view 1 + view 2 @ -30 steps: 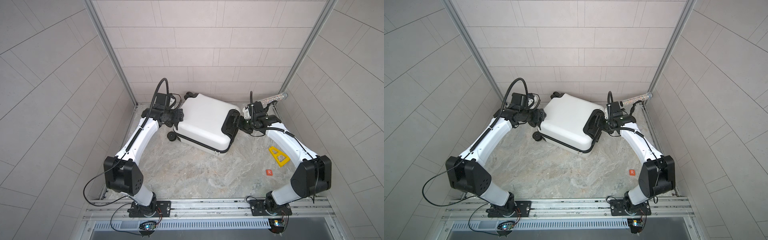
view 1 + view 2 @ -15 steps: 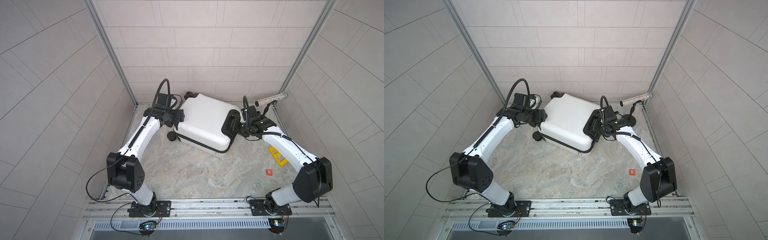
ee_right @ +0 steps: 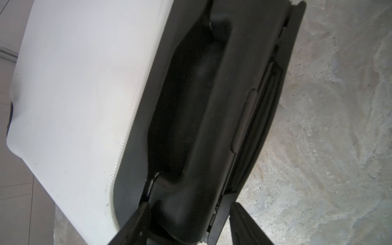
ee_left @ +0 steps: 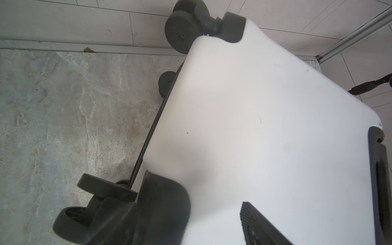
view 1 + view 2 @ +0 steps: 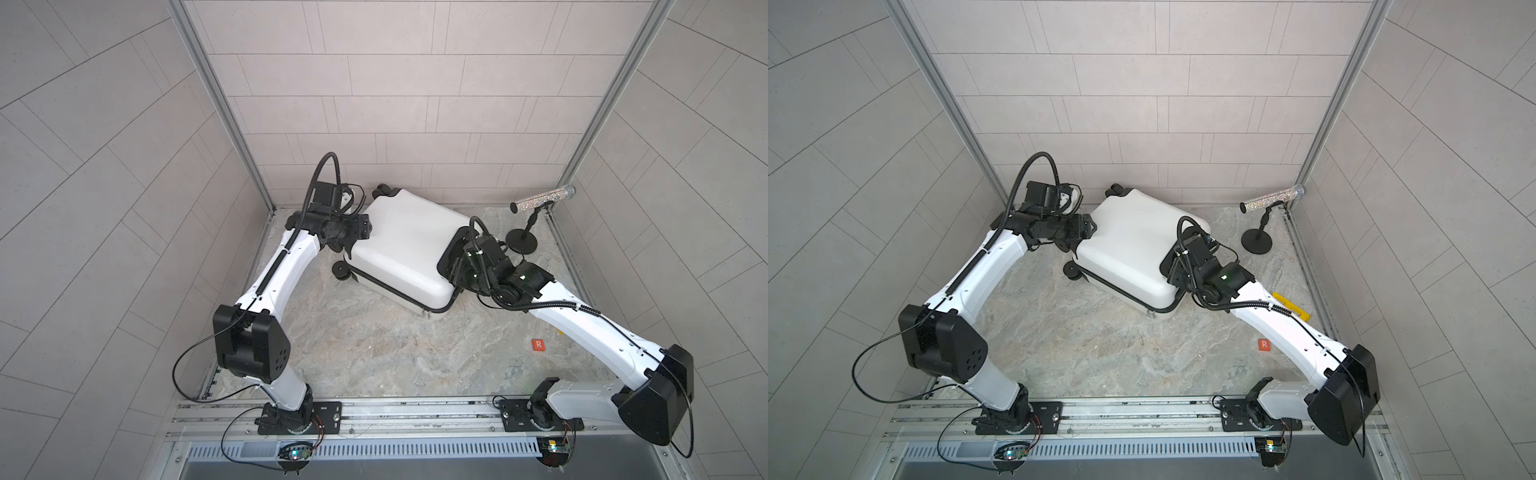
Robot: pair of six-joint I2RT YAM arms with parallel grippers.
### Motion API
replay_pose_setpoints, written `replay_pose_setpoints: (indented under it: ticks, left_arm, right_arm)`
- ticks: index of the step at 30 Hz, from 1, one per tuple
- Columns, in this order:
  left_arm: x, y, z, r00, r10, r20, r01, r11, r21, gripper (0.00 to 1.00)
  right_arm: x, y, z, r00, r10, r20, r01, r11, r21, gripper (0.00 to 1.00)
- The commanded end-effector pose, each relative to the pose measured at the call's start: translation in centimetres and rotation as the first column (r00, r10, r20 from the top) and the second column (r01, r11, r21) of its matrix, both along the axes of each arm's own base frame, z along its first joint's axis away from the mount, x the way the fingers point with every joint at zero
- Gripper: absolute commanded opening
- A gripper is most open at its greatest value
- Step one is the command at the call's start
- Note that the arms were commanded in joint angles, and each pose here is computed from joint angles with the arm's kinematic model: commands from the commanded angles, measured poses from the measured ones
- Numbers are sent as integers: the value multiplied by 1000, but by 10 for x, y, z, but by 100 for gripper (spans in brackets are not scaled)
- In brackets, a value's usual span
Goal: Open the suitcase zippers
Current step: Adjust the suitcase at the center of the board.
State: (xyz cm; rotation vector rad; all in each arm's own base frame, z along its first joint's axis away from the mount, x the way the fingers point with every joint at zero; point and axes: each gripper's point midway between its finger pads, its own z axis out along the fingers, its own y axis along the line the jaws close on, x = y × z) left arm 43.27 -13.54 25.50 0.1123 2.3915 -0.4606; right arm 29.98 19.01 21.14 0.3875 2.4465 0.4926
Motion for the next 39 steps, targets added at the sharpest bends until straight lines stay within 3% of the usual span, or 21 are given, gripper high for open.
replay_pose_setpoints:
  ticks: [1, 6, 13, 18, 30, 35, 39]
  left_arm:
    - [0, -7, 10, 1000, -28, 0, 28, 1000, -13, 82]
    - [-3, -10, 22, 999, -36, 8, 36, 998, -43, 81]
    - [10, -21, 22, 998, -56, -20, 54, 995, -84, 80]
    - [23, -28, 28, 999, -46, -10, 45, 995, -87, 79]
    - [15, -36, 23, 998, -61, -28, 60, 998, -21, 79]
    - [7, -32, 23, 996, -64, -64, 64, 998, 5, 79]
    - [-20, -38, 20, 986, -115, -119, 115, 993, -7, 77]
  right_arm:
    - [-38, 2, -30, 989, 36, -144, -48, 996, -80, 62]
    - [-33, 8, -3, 995, 85, -54, -89, 993, -81, 65]
    - [-17, -12, 60, 966, 190, 176, -148, 963, -224, 71]
    - [-23, -28, 76, 946, 268, 182, -201, 927, -317, 74]
    - [4, -41, 81, 936, 315, 157, -271, 930, -246, 74]
    - [18, -33, 85, 895, 411, 172, -363, 897, -252, 73]
    - [19, -28, 93, 784, 587, 204, -504, 793, -341, 70]
